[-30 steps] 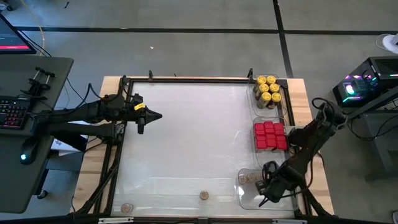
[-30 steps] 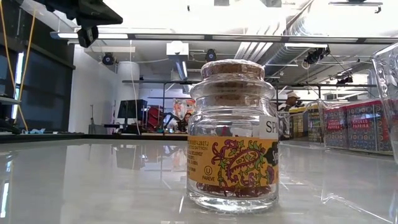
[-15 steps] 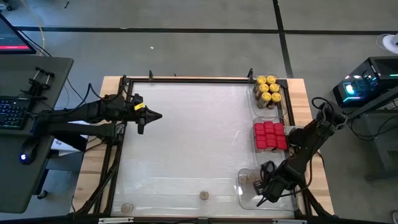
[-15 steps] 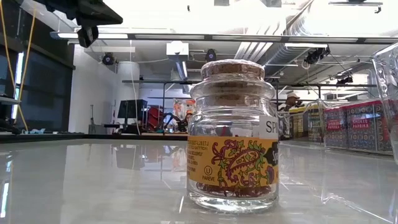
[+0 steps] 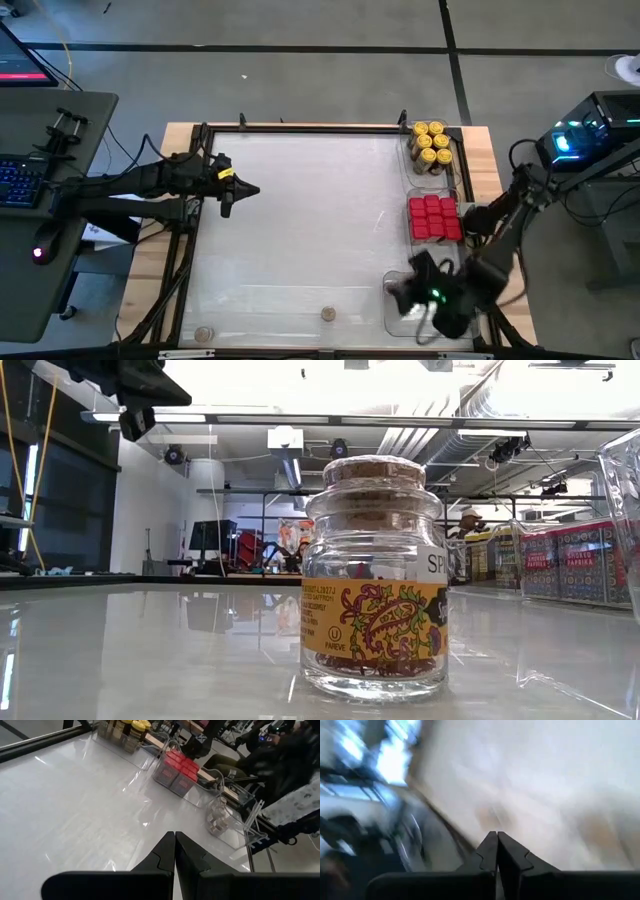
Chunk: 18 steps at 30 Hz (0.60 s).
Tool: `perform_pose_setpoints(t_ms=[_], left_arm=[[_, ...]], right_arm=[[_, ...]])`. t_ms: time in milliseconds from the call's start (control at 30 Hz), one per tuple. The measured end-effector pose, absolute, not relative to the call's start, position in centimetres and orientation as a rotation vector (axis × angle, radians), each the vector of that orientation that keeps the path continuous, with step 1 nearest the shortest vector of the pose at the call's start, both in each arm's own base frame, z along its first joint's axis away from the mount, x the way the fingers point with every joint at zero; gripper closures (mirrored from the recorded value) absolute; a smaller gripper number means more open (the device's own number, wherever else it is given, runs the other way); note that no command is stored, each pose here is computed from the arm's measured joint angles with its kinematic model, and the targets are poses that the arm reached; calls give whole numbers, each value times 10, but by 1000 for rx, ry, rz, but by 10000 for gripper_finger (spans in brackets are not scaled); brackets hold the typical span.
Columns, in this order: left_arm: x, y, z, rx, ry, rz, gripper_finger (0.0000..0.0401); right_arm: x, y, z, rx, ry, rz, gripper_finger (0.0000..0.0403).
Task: Sort spices by type
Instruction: Put the brown seasoning bottle into the bottom transparent bin
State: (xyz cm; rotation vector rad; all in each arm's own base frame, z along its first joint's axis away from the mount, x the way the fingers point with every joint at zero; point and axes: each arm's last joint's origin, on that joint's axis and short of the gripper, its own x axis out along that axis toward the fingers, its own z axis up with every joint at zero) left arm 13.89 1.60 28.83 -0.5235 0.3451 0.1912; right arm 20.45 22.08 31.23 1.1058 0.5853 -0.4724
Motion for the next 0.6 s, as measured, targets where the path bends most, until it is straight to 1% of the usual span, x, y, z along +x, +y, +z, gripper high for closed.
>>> perform_pose_setpoints(t_ms=[33,100,167,233,300,433,600], left_arm=[[139,16,288,-524,348,192,401],[139,16,288,-524,349,190,401],[139,16,288,-525,350,185,401],[139,15,288,-527,353,175,401],[139,15,288,-529,355,165,401],[139,14,288,-526,365,134,401],[139,14,287,-529,376,127,401]], right_arm=[[214,214,319,1065,497,-473,402],[238,199,330,1006,433,-450,402],[267,182,337,968,443,-361,398],[299,166,344,936,418,-227,386],[328,151,346,889,409,-126,369],[371,132,348,805,525,53,326],[409,139,375,649,533,282,268]])
